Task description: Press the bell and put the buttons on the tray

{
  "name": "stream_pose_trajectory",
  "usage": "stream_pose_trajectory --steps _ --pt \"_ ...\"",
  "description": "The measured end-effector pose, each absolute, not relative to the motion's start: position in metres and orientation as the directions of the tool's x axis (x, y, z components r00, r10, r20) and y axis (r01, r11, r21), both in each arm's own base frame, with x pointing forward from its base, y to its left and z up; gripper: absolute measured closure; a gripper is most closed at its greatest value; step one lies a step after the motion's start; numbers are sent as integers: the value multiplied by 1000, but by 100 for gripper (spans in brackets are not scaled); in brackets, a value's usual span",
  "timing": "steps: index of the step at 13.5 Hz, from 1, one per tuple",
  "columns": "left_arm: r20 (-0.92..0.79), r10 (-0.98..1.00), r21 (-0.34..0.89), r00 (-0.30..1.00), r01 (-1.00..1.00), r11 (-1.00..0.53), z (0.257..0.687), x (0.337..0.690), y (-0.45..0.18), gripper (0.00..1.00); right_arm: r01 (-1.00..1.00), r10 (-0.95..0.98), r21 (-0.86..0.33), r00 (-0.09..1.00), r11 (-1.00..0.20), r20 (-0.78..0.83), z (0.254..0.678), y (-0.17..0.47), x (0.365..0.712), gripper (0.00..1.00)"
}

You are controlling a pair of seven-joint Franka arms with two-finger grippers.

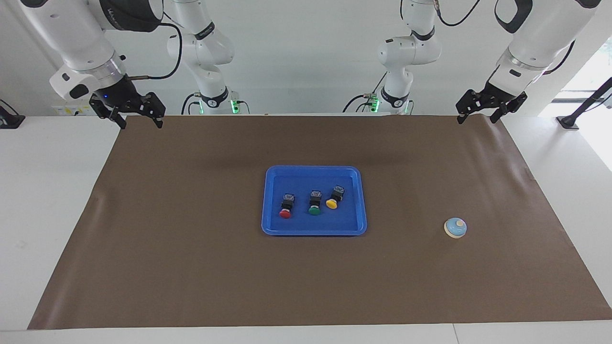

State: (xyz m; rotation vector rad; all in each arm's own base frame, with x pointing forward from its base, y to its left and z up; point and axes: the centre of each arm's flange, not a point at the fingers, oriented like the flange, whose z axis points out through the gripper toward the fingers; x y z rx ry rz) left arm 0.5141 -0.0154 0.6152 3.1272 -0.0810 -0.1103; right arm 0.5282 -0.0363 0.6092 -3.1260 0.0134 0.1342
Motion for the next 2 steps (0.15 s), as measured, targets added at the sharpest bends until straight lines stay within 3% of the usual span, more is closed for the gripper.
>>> stream_pose_trajectory --steps 2 --pt "-70 -52 13 996 -51 -999 615 514 -15 0 -9 -8 -12 996 -1000 -86 609 -36 528 0"
